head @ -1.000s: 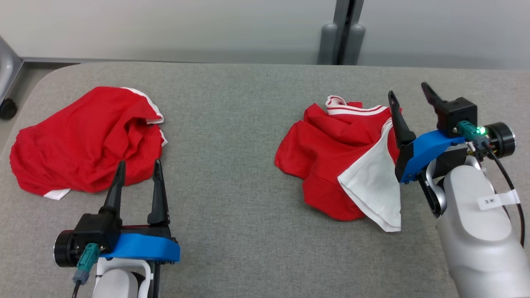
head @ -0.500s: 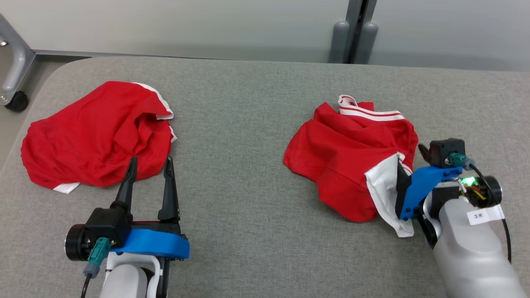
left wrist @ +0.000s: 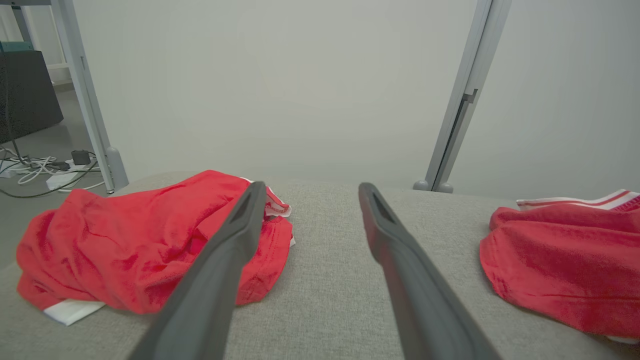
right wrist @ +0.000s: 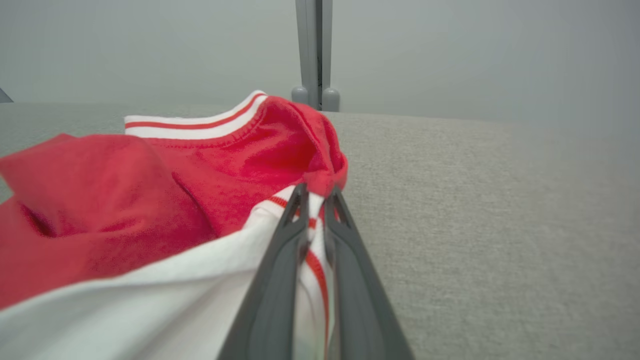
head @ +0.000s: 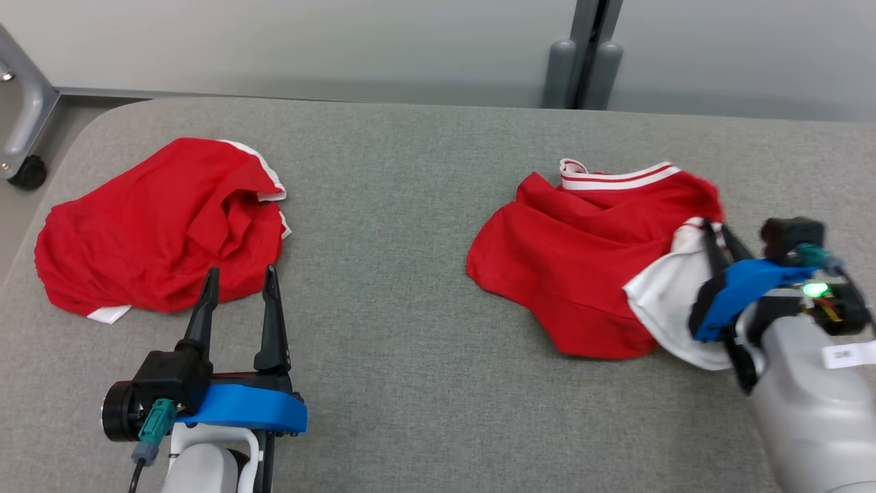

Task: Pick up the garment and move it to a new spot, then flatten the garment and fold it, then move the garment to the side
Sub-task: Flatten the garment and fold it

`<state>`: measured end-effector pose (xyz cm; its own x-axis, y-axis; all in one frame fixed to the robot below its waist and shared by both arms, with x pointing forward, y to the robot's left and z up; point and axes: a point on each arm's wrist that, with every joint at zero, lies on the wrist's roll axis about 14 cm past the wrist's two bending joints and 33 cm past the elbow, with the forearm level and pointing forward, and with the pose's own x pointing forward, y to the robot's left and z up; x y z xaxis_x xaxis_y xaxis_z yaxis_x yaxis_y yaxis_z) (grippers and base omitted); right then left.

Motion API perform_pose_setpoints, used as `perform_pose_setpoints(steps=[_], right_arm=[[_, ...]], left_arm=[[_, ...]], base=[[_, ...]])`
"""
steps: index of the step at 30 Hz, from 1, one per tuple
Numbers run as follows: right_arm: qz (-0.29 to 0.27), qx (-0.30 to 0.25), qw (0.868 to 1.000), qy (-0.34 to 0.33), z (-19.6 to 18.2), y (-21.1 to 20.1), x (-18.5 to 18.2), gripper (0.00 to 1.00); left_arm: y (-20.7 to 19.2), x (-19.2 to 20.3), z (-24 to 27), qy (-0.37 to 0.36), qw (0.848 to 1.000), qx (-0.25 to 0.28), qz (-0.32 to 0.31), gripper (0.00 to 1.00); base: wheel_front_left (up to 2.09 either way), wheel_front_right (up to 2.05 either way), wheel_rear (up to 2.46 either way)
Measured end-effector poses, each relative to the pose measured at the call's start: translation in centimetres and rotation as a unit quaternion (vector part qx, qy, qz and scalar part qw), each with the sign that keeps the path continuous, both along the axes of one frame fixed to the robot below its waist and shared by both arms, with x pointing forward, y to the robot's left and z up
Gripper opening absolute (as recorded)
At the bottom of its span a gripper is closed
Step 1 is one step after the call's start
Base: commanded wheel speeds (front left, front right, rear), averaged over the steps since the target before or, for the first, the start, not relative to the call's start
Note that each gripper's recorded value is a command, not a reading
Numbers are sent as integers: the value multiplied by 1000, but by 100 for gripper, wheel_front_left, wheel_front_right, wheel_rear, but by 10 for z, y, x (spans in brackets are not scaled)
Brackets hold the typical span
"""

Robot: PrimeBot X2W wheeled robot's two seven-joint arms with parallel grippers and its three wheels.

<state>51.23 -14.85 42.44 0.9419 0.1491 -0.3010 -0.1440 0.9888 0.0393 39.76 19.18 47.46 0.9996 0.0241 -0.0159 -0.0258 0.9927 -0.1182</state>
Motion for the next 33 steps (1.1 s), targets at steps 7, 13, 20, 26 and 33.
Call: perform_pose_setpoints(steps=[7, 13, 20, 26, 33], right_arm=[[-87, -39, 993, -71, 50, -100, 4, 0], [-136, -52, 981, -131, 92, -152, -3, 0], [-104, -40, 975, -191, 125, -122, -3, 0], [6, 16, 977, -212, 138, -13, -1, 0], [160, 75, 960, -217, 149, 119, -24, 0]], left_arm=[[-8, 1, 8, -12, 1000, -1, -11, 100], [-10, 1, 11, -17, 1000, -2, -14, 100], [-13, 0, 11, -18, 1000, -3, -18, 100], [-15, -1, 12, -19, 1000, -5, -21, 100], [-4, -7, 15, -22, 1000, -5, -6, 100]], base=[[0, 0, 0], [0, 0, 0], [0, 0, 0], [0, 0, 0], [0, 0, 0]])
